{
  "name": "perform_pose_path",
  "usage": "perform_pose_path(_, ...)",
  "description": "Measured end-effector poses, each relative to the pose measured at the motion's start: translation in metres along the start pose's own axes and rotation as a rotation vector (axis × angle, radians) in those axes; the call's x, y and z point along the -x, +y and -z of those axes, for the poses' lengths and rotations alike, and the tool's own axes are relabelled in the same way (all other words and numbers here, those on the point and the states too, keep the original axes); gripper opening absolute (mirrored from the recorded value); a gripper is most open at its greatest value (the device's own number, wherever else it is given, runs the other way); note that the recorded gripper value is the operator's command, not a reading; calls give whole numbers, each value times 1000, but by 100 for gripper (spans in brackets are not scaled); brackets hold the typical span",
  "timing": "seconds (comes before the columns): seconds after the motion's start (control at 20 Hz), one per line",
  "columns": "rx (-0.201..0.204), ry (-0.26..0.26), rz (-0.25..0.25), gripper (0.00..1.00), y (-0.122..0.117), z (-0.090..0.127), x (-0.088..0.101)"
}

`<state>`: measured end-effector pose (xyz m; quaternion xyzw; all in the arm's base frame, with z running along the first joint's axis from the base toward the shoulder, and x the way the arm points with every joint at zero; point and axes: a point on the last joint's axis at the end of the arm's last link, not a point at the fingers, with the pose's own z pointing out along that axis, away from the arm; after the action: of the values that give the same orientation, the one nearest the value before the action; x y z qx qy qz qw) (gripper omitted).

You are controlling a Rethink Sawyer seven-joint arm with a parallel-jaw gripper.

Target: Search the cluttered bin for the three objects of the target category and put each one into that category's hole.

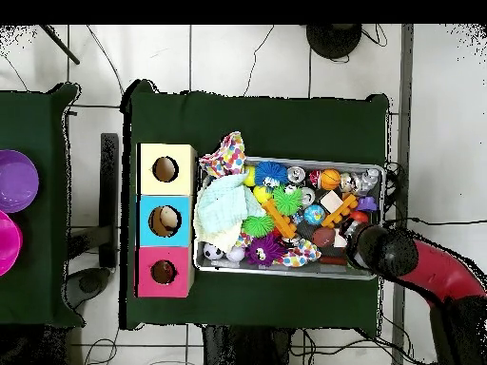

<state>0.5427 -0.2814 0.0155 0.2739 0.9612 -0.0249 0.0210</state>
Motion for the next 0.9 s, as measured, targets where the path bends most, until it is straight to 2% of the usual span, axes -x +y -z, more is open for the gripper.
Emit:
perform_pose_path(0.2,-8,-7,34,100,11,-1,1)
perform_pose_path(0.5,-14,-16,37,100,10,6,4)
perform_pose_path(0.9,-50,-34,54,100,14,49,18)
